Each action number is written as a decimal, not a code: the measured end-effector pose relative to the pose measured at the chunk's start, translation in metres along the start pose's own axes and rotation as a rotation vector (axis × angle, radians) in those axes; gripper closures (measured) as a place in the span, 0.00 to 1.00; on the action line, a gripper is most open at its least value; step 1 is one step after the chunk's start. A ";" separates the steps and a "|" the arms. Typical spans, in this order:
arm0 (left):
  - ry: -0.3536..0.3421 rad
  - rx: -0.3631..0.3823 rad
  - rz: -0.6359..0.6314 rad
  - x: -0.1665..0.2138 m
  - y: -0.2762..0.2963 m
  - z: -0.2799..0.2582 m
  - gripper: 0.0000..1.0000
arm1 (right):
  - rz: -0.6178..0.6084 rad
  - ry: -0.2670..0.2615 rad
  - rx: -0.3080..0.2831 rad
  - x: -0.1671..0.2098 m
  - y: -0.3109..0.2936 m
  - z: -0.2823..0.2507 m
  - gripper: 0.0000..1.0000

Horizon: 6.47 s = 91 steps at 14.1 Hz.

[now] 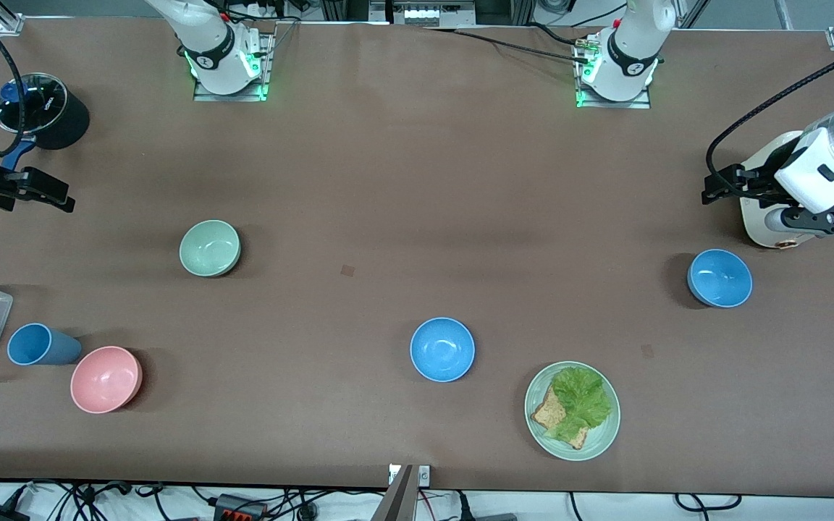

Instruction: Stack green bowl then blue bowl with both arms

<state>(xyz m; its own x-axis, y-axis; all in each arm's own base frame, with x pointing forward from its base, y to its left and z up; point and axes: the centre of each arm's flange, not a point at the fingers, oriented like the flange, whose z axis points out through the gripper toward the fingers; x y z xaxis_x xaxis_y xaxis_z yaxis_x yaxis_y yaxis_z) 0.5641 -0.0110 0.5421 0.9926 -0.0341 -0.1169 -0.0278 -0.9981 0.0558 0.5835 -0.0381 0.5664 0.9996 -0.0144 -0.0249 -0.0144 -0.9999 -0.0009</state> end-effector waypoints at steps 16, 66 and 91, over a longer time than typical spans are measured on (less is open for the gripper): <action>-0.005 -0.001 -0.004 0.000 -0.002 0.001 0.00 | -0.007 -0.116 0.002 0.041 -0.002 0.142 0.00; -0.121 0.043 -0.008 0.044 -0.077 0.076 0.00 | -0.038 -0.259 0.074 -0.057 -0.476 0.353 0.70; -0.090 -0.007 0.087 0.093 -0.237 0.283 0.00 | 0.146 0.014 0.064 0.093 -0.064 0.029 0.00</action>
<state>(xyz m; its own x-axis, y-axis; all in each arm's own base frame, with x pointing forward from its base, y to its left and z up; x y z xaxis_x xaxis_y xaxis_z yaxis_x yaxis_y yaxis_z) 0.6297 0.2072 0.2374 0.9717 -0.1257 -0.1998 -0.1124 -0.9907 0.0766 0.6767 0.0245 0.5356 0.9871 -0.1597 -0.0151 -0.1603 -0.9851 -0.0617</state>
